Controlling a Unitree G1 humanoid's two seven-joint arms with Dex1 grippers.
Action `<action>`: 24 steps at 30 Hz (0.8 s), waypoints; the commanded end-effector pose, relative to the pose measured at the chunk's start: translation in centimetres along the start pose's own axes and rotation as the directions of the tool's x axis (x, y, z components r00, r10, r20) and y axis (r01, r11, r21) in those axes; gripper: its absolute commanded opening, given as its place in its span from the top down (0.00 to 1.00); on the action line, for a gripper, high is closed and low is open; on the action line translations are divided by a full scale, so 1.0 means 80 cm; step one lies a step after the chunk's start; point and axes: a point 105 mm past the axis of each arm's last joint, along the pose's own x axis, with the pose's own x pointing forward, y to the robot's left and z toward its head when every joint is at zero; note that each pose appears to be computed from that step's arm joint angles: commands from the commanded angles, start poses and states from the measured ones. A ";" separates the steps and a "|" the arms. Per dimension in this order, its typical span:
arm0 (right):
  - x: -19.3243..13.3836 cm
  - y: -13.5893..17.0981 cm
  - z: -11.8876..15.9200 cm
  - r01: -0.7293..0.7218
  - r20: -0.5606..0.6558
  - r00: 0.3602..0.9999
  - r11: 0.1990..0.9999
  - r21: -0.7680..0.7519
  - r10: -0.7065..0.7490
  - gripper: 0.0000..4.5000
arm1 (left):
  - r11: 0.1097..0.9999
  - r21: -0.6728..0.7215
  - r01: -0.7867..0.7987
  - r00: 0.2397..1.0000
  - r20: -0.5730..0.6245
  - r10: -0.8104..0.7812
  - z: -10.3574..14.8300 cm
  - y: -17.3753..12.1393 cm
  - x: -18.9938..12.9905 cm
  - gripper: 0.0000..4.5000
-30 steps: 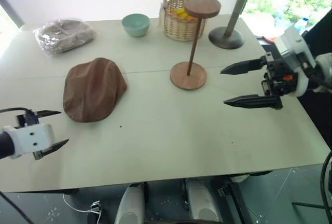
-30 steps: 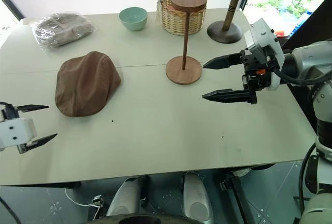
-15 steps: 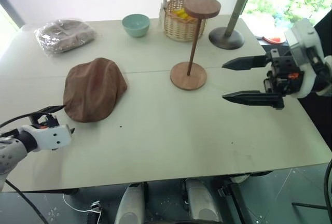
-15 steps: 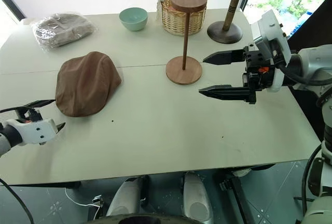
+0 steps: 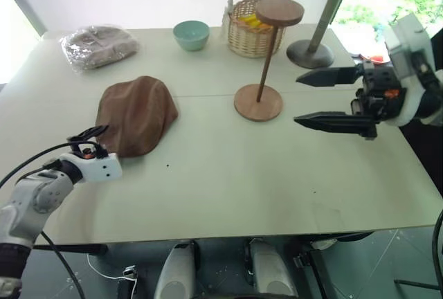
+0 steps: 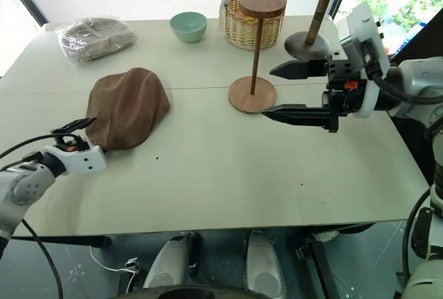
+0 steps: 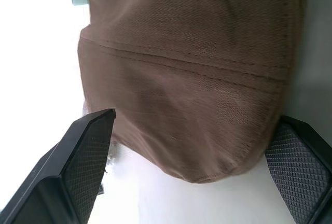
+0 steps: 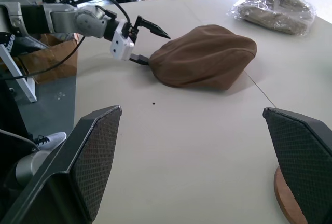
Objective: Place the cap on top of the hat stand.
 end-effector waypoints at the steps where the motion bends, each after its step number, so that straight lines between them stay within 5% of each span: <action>1: -0.008 0.003 0.023 0.031 0.036 0.999 0.997 -0.064 -0.028 0.00 | 1.000 0.012 0.005 1.000 -0.007 -0.005 -0.002 -0.010 0.012 0.01; 18: -0.001 -0.006 0.030 0.061 0.059 0.997 0.996 -0.067 -0.057 0.00 | 1.000 -0.018 0.022 1.000 -0.012 -0.022 0.001 -0.020 0.071 0.01; 21: 0.000 -0.007 0.031 0.064 0.062 0.996 0.996 -0.069 -0.060 0.00 | 1.000 -0.012 0.009 1.000 0.003 -0.009 0.005 -0.014 0.080 0.18; 24: -0.001 -0.007 0.032 0.068 0.066 0.996 0.995 -0.069 -0.063 0.00 | 1.000 -0.007 -0.004 1.000 0.010 0.004 0.004 -0.007 0.081 0.53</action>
